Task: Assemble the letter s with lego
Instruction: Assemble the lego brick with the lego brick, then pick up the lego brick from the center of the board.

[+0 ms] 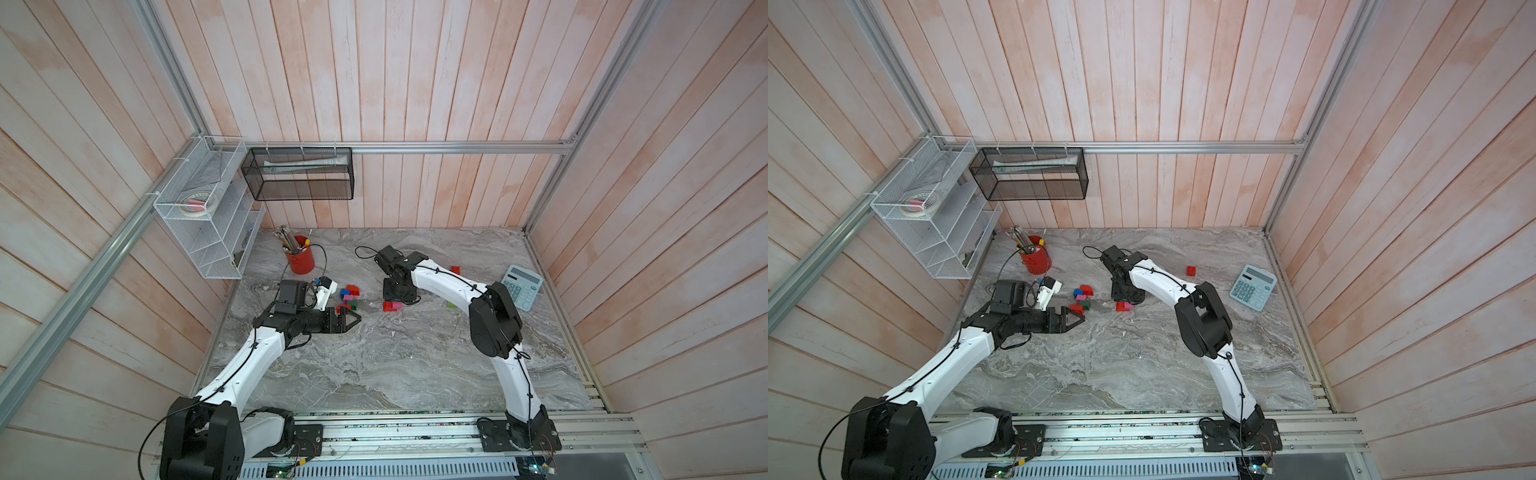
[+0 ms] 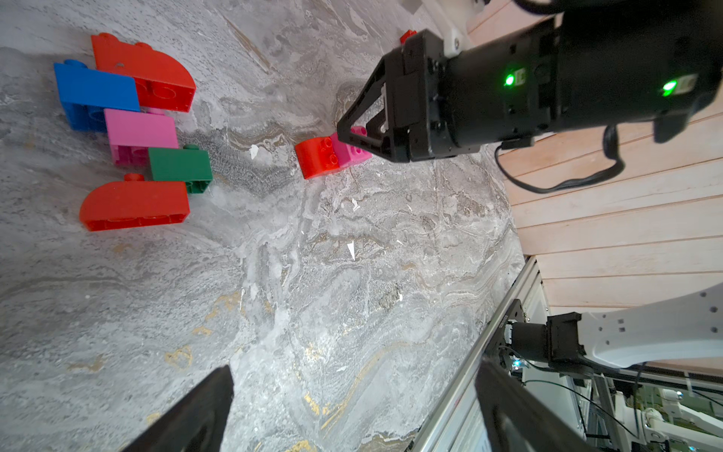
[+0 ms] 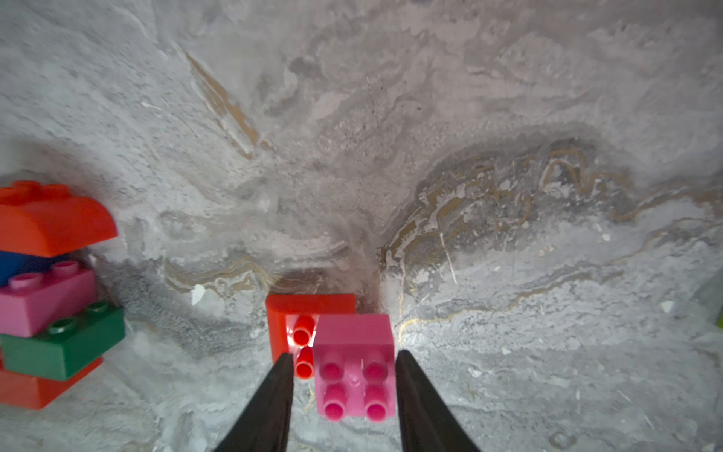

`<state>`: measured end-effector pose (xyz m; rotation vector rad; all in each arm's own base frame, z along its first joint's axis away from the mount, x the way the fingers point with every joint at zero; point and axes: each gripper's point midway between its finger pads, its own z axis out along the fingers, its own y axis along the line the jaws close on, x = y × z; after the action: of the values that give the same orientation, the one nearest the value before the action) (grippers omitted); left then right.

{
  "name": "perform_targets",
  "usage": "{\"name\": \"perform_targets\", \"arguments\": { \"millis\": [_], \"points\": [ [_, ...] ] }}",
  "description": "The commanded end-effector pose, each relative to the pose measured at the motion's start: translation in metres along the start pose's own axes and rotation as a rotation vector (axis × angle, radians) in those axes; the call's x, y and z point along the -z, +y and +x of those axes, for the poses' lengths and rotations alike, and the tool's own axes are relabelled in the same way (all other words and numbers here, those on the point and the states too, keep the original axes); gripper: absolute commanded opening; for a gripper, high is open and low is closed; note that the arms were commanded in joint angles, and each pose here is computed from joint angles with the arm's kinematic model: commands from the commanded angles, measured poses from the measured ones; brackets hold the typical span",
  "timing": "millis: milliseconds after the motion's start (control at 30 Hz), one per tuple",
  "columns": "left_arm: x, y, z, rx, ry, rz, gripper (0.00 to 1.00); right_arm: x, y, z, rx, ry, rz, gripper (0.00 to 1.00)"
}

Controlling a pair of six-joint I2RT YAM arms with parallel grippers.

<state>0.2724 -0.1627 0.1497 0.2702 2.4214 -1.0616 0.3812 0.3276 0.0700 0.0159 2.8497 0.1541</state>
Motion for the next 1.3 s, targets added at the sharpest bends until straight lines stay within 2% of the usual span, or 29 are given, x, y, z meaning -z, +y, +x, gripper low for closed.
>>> {"name": "perform_targets", "arguments": {
  "millis": [0, 267, 600, 900, 1267],
  "points": [
    [0.003, -0.002, -0.003, -0.011, -0.011, 0.007, 1.00, 0.010, -0.002, -0.004, 0.022, -0.006, 0.023, 0.48],
    [0.001, -0.006, -0.003, -0.002, -0.007, 0.031, 1.00, 0.038, -0.028, -0.009, 0.015, -0.039, 0.026, 0.56],
    [-0.003, -0.034, -0.011, 0.010, -0.043, 0.106, 1.00, 0.055, -0.119, 0.001, -0.068, -0.058, 0.073, 0.63],
    [-0.018, -0.055, -0.015, 0.033, -0.059, 0.179, 1.00, 0.037, -0.193, 0.002, -0.137, -0.086, 0.072, 0.64],
    [-0.022, -0.054, -0.017, 0.025, -0.047, 0.175, 1.00, 0.005, -0.210, -0.015, -0.146, -0.078, 0.048, 0.57]
  ]
}}
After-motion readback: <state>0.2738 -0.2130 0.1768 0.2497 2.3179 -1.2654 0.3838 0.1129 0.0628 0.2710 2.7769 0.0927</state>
